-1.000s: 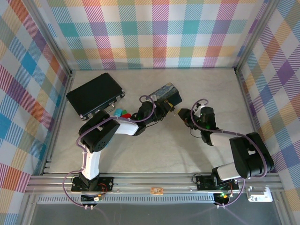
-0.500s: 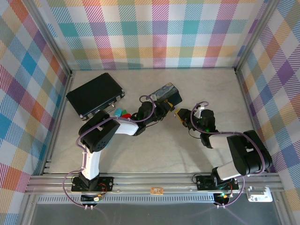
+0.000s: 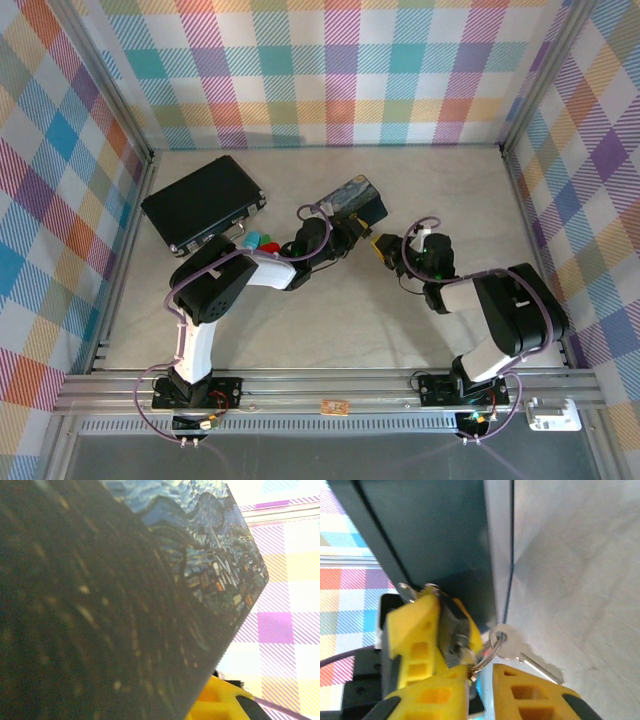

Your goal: Unlock a padlock with a key

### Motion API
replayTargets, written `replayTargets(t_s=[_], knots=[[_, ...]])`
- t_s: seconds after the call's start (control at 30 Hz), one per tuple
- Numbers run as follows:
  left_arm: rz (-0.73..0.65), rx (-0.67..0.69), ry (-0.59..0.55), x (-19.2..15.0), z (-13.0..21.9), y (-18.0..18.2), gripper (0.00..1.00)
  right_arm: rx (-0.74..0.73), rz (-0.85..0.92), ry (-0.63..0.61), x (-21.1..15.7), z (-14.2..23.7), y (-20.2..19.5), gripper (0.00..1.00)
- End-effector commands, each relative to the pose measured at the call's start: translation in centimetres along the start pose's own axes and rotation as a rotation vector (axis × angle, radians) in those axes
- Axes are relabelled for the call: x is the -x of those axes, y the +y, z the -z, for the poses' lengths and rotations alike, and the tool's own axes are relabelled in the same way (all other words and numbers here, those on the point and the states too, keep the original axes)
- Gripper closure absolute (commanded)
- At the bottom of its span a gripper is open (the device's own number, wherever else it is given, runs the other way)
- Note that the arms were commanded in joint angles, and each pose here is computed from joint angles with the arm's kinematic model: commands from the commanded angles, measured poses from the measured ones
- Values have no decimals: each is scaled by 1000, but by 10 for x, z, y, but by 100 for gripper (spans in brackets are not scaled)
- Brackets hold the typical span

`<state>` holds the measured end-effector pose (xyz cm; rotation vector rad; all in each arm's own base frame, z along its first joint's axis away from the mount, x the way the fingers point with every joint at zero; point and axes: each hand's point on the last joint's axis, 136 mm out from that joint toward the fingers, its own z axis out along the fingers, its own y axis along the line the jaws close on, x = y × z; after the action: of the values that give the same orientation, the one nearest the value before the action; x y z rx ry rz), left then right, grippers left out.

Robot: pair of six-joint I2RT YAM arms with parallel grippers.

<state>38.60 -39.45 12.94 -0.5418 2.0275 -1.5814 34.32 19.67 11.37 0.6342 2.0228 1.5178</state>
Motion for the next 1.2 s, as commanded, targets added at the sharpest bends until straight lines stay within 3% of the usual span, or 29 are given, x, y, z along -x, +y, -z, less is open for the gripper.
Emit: replayTargets(t_s=[0.0, 0.53, 0.7, 0.8, 1.03, 1.17], knots=[[5, -123, 33, -14, 2, -33, 100, 81, 34, -3, 5, -8, 22, 86], [11, -148, 77, -26, 6, -33, 100, 85, 23, 4, 7, -14, 20, 84], [-6, -137, 95, -30, 10, -31, 100, 113, -14, -1, 9, -17, 22, 99], [-20, -130, 109, -33, 11, -29, 100, 121, -40, -12, 10, -16, 21, 100], [-123, -201, 188, -51, 13, -36, 100, 154, -147, 3, 10, -13, 31, 100], [-196, -230, 213, -59, 16, -26, 100, 193, -323, 25, 12, -11, 41, 100]])
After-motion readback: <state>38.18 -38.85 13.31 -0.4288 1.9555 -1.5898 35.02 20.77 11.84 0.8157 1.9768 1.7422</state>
